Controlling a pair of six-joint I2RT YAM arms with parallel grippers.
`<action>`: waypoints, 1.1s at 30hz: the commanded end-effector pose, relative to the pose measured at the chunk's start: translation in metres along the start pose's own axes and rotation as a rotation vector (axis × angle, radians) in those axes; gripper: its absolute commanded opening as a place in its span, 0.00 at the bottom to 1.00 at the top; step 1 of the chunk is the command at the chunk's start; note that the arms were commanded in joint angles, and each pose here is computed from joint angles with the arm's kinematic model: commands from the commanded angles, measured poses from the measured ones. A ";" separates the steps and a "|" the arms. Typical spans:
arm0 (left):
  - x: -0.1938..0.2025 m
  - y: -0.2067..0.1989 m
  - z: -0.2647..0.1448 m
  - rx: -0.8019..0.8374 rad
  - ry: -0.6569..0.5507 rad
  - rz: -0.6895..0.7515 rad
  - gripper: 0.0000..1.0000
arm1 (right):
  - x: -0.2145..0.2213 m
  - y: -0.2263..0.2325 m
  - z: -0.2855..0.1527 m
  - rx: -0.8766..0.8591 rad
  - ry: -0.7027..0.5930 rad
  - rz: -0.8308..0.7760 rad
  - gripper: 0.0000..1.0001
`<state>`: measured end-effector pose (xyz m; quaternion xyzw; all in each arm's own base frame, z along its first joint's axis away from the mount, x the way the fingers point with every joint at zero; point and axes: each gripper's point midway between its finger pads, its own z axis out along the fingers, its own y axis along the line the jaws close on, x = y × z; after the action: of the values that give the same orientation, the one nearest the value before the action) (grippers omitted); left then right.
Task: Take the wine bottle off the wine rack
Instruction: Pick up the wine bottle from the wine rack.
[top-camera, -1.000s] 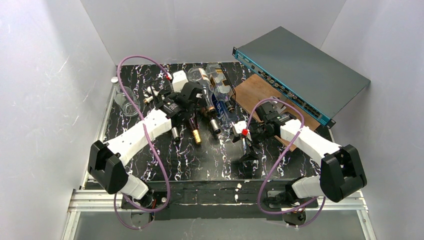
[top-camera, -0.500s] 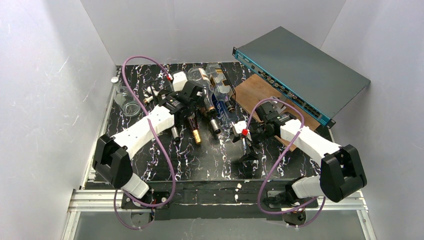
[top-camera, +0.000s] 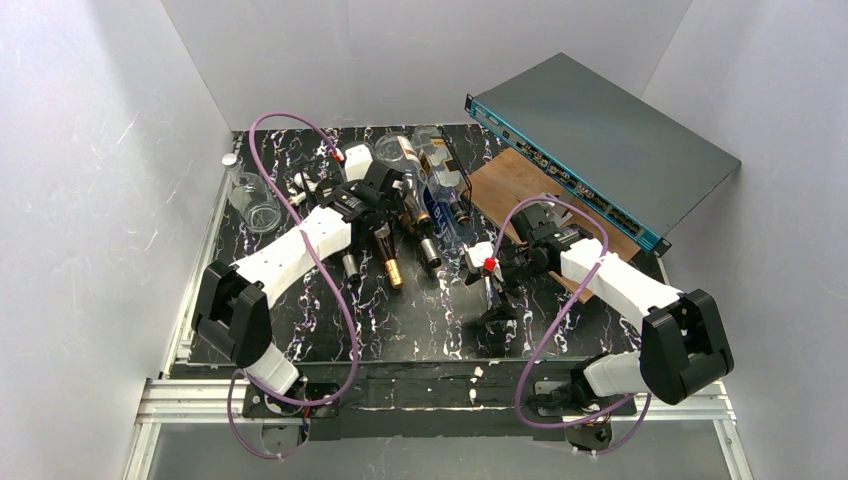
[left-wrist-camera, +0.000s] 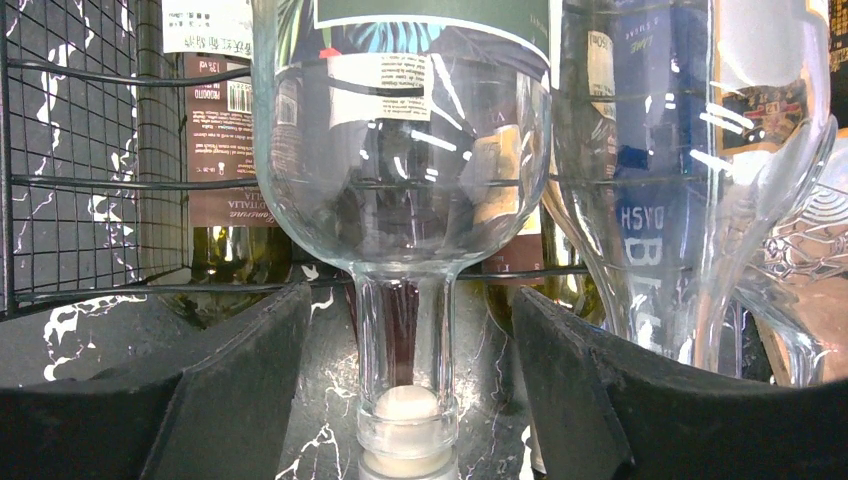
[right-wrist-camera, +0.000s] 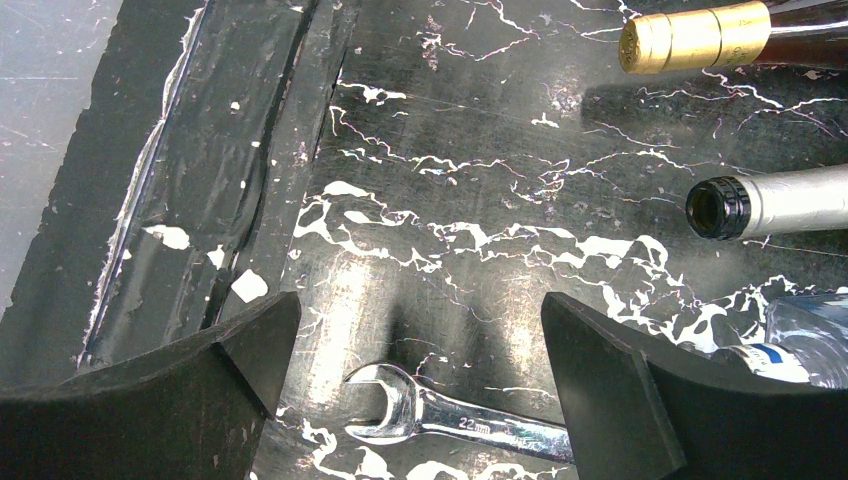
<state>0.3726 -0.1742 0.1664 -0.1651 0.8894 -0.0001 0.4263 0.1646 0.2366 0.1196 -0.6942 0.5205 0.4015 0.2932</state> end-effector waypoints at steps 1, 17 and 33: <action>-0.005 0.002 0.003 -0.006 -0.016 -0.023 0.70 | -0.012 -0.006 -0.006 0.025 -0.017 -0.051 1.00; -0.001 -0.002 0.016 -0.015 -0.002 0.008 0.58 | -0.012 -0.006 -0.006 0.025 -0.015 -0.053 1.00; 0.002 -0.003 0.026 -0.037 0.006 0.045 0.53 | -0.010 -0.006 -0.006 0.023 -0.013 -0.052 1.00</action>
<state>0.3827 -0.1769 0.1421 -0.1494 0.9001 0.0155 0.4090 0.1649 0.2364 0.1193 -0.6948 0.5207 0.4002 0.2931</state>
